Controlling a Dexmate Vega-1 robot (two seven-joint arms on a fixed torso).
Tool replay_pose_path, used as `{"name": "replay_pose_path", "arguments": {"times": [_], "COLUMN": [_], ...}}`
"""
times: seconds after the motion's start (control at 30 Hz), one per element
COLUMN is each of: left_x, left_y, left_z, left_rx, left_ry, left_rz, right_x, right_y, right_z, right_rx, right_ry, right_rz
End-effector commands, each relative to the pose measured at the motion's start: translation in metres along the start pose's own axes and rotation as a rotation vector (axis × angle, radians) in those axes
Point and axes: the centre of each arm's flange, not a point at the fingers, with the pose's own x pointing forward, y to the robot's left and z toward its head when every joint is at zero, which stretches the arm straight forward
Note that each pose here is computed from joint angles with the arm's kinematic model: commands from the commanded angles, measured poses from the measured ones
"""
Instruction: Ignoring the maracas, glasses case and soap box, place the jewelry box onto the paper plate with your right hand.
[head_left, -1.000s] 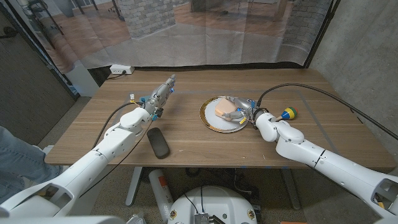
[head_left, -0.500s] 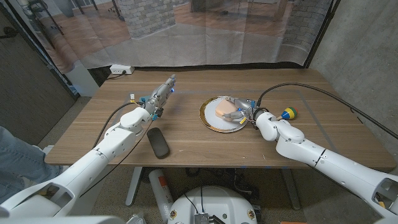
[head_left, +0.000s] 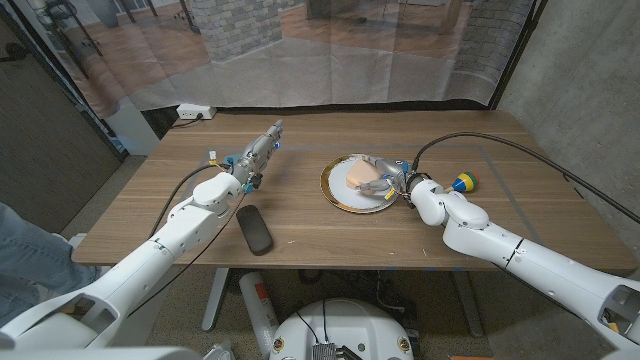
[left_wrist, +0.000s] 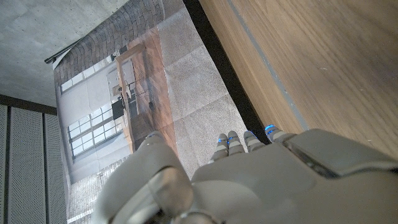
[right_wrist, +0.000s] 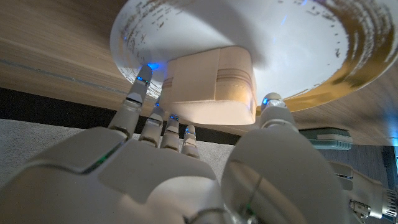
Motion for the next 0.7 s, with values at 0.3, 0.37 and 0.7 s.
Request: {"name": "replay_pose_path", "arguments": {"times": [0.3,0.37,0.7], "left_x": [0.006,0.007,0.01], "left_y": [0.0,0.0,0.001], "left_z": [-0.002,-0.002,-0.002], "left_rx": [-0.005,-0.007,-0.01], "left_ry": [0.001,0.0,-0.001], "left_rz": [-0.011,-0.011,-0.016], "right_x": [-0.005,-0.005,-0.009], "right_y": [-0.019,-0.022,-0.035], "right_z": [0.006,0.006,0.01], "right_rx": [-0.025,-0.028,-0.035], "right_ry": [-0.007,-0.007,-0.019], "right_rz": [-0.052,-0.057,-0.095]}}
